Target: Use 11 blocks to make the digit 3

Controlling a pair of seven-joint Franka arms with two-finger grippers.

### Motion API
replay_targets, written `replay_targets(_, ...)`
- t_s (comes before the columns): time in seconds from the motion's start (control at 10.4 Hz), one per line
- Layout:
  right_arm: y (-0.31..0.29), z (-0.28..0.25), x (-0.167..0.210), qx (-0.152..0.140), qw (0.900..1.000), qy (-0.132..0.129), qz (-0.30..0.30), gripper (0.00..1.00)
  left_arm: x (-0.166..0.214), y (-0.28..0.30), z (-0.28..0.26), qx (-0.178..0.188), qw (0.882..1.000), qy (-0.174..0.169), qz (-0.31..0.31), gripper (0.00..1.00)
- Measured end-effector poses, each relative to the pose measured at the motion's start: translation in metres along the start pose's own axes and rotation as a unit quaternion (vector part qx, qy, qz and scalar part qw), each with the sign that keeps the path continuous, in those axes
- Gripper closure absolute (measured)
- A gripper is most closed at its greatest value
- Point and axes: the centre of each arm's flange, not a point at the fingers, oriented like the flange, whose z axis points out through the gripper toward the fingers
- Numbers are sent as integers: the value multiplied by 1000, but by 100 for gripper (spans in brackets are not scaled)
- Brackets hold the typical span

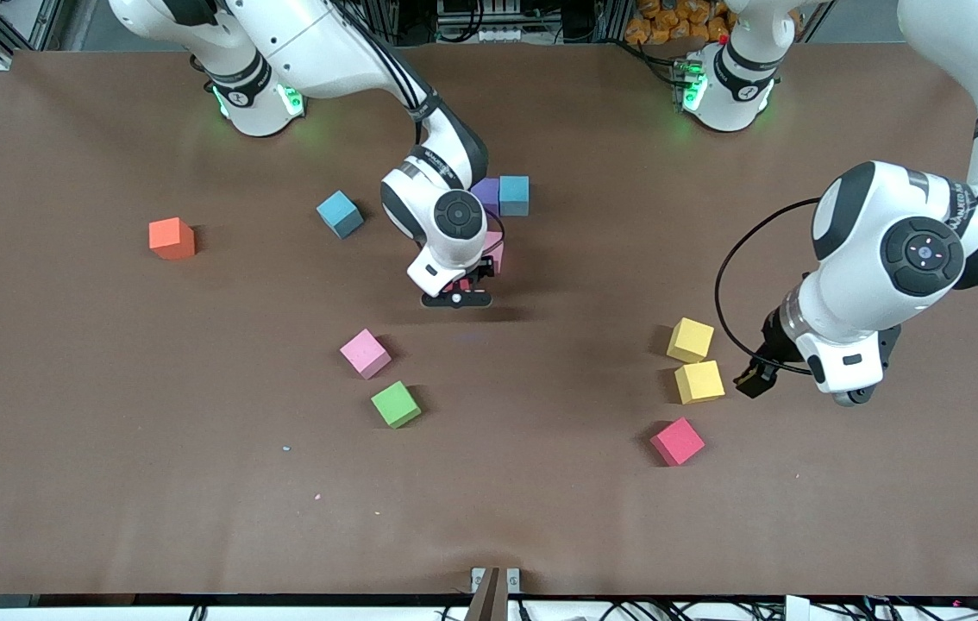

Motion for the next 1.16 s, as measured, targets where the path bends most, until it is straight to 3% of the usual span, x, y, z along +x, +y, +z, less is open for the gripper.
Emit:
replay_targets(0.39, -2, -22, 4, -1, 1000, -1, 1, 0, 5, 0, -14, 1, 1000, -7, 0, 0)
replay_targets(0.67, 5, -94, 5, -1, 1000, -11, 7, 0, 11, -2, -25, 5, 1000, -8, 28, 0)
replay_targets(0.87, 29, -130, 13, 4, 1000, -18, 5, 0, 23, -7, -23, 8, 998, -10, 64, 0)
replay_targets(1.16, 94, -138, 57, 9, 999, -30, 20, 0, 39, -6, -2, 11, 990, -22, 141, 0)
